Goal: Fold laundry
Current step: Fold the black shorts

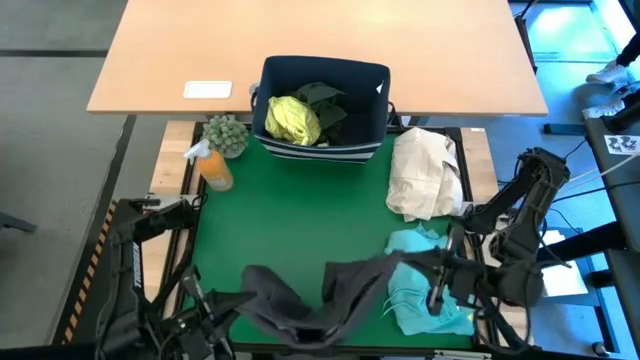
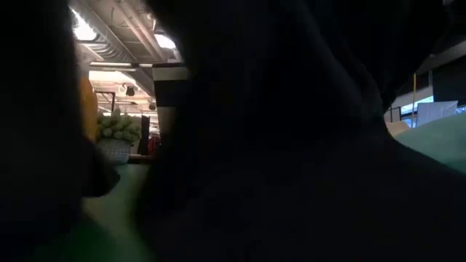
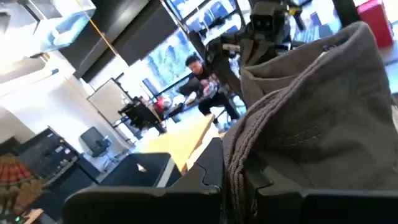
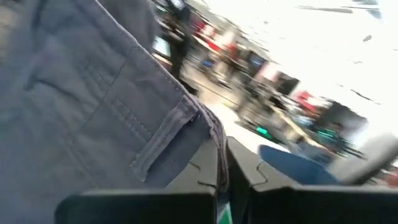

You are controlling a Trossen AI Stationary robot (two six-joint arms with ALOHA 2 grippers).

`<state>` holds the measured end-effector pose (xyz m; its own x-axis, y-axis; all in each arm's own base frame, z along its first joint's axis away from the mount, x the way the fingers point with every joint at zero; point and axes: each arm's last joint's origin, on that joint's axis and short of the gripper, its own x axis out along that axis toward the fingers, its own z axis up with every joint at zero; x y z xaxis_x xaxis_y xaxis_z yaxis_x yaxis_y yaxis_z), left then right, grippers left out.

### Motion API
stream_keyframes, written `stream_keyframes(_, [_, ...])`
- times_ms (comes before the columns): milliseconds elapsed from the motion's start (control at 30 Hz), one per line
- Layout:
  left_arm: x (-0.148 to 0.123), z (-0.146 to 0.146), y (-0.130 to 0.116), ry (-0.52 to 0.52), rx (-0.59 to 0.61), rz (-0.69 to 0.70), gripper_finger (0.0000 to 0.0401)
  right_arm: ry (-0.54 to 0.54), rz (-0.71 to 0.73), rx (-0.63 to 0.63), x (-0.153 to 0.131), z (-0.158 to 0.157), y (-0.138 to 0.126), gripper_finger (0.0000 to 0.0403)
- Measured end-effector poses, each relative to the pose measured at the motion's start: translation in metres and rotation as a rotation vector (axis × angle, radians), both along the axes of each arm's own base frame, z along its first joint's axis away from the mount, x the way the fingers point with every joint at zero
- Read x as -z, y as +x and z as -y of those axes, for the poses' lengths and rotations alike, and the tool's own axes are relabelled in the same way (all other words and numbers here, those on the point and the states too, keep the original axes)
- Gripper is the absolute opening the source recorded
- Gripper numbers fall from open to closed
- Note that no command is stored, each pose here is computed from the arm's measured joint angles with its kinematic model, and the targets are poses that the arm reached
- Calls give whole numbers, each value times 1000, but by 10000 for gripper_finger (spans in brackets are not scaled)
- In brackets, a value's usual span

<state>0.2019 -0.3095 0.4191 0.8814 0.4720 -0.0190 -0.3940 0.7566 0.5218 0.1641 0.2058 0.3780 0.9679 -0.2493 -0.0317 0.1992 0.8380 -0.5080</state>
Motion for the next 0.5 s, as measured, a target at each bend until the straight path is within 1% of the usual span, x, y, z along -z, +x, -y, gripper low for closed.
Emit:
stream_keyframes(67, [3, -9, 9, -33, -13, -50, 0, 11, -11, 32, 4, 3, 2, 6])
stream_keyframes(100, [5, -13, 16, -73, -24, -70, 0, 20, -19, 43, 6, 5, 4, 6])
stream_keyframes(133, [9, -18, 23, -86, -39, -103, 0, 29, -33, 45, 10, 8, 7, 6])
stream_keyframes(233, [28, -31, 46, -89, -87, -219, 0, 63, -99, 59, 23, 18, 16, 6])
stream_keyframes(300, [42, -41, 57, -84, -129, -266, 0, 94, -143, 92, 32, 27, 20, 6])
stream_keyframes(400, [60, -60, 64, -77, -195, -292, 0, 135, -187, 155, 45, 39, 24, 6])
stream_keyframes(500, [72, -82, 53, -109, -248, -270, 0, 120, -212, 189, 59, 45, 27, 6])
